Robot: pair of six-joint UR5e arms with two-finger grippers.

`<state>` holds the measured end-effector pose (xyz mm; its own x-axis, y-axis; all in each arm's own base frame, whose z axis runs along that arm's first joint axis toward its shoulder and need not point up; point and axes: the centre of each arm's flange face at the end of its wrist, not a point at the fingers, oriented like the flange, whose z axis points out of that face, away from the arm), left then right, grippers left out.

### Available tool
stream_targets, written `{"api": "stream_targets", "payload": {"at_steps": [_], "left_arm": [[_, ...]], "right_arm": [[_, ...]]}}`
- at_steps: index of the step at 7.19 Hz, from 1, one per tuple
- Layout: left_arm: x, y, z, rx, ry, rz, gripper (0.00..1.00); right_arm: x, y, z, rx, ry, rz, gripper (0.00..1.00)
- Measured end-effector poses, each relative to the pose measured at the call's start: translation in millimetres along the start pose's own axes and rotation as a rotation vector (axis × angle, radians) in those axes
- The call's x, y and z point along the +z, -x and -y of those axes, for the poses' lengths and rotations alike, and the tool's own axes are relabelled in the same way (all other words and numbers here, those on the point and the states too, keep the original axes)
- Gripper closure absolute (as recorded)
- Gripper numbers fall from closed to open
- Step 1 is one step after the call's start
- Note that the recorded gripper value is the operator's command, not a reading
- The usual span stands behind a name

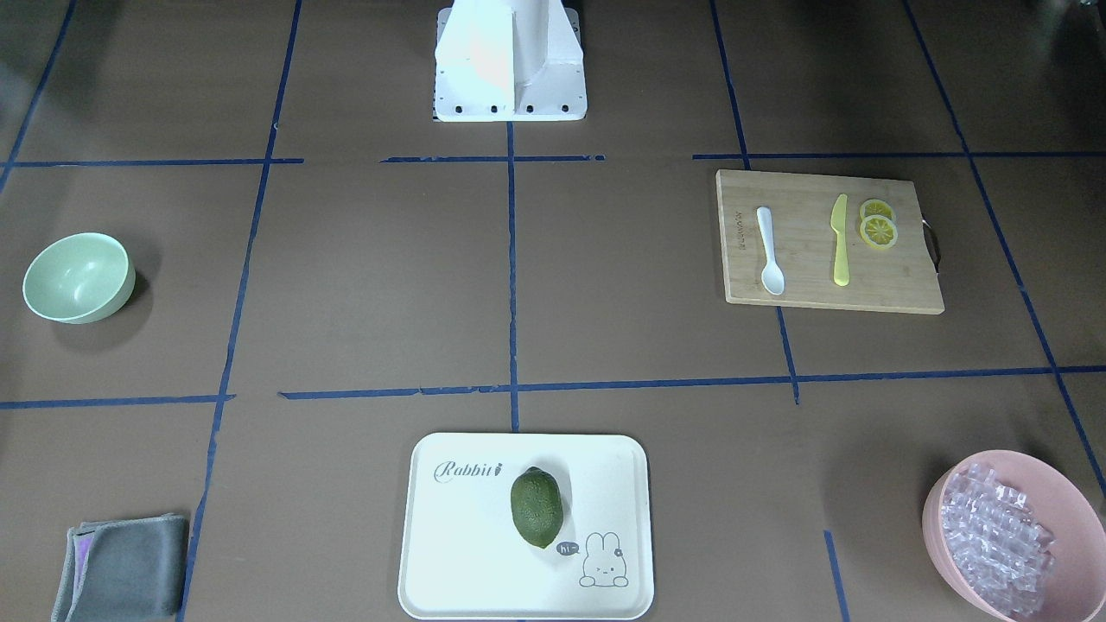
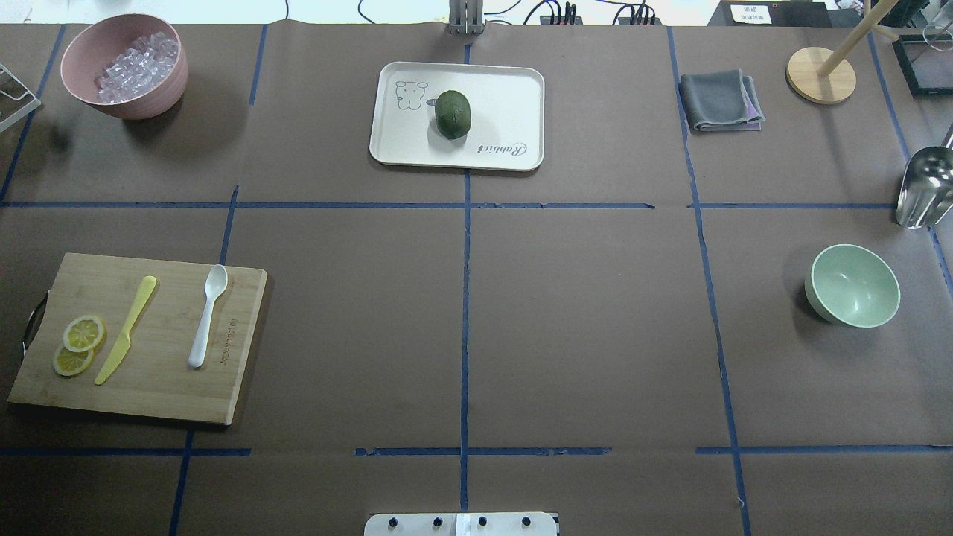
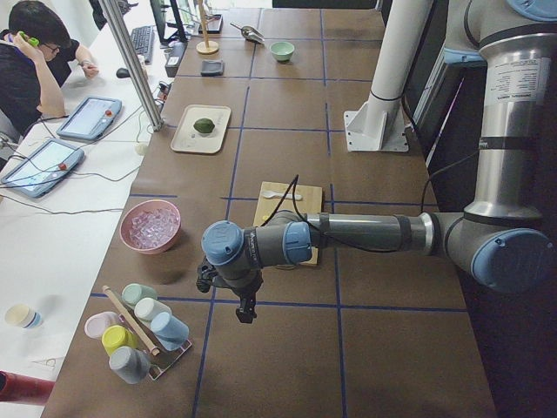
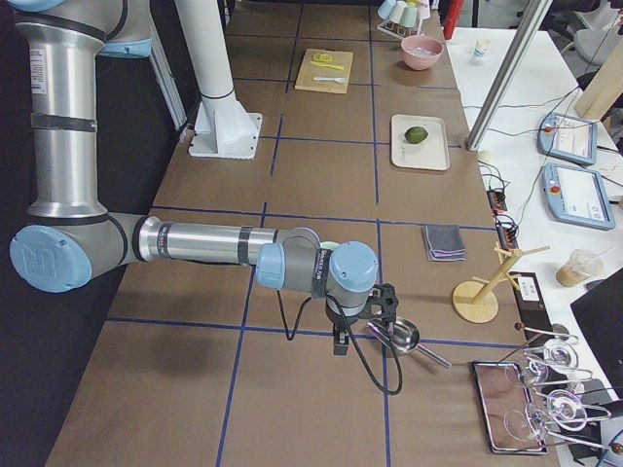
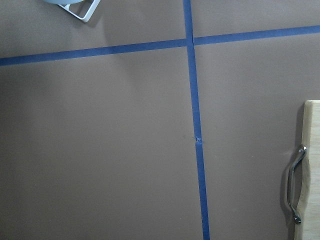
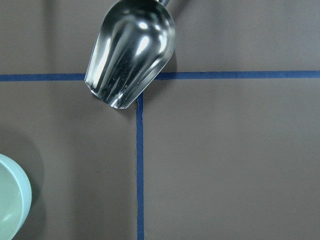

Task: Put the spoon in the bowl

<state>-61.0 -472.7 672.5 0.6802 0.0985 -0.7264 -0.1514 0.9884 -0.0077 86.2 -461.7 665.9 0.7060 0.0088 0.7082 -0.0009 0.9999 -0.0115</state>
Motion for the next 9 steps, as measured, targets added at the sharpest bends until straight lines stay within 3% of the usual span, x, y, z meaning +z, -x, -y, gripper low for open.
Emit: {"api": "stream_targets", "payload": {"at_steps": [7, 9], "left_arm": [[-2.8, -1.9, 1.9, 0.003, -0.006, 0.000, 0.00], [-5.4, -4.5, 2.6, 0.006, -0.011, 0.001, 0.00]], "right_arm": [[-14.0, 24.0, 19.4, -0.055, -0.044, 0.006, 0.00], [-21.7, 40.4, 27.3, -0.079, -0.061, 0.052, 0.00]]}}
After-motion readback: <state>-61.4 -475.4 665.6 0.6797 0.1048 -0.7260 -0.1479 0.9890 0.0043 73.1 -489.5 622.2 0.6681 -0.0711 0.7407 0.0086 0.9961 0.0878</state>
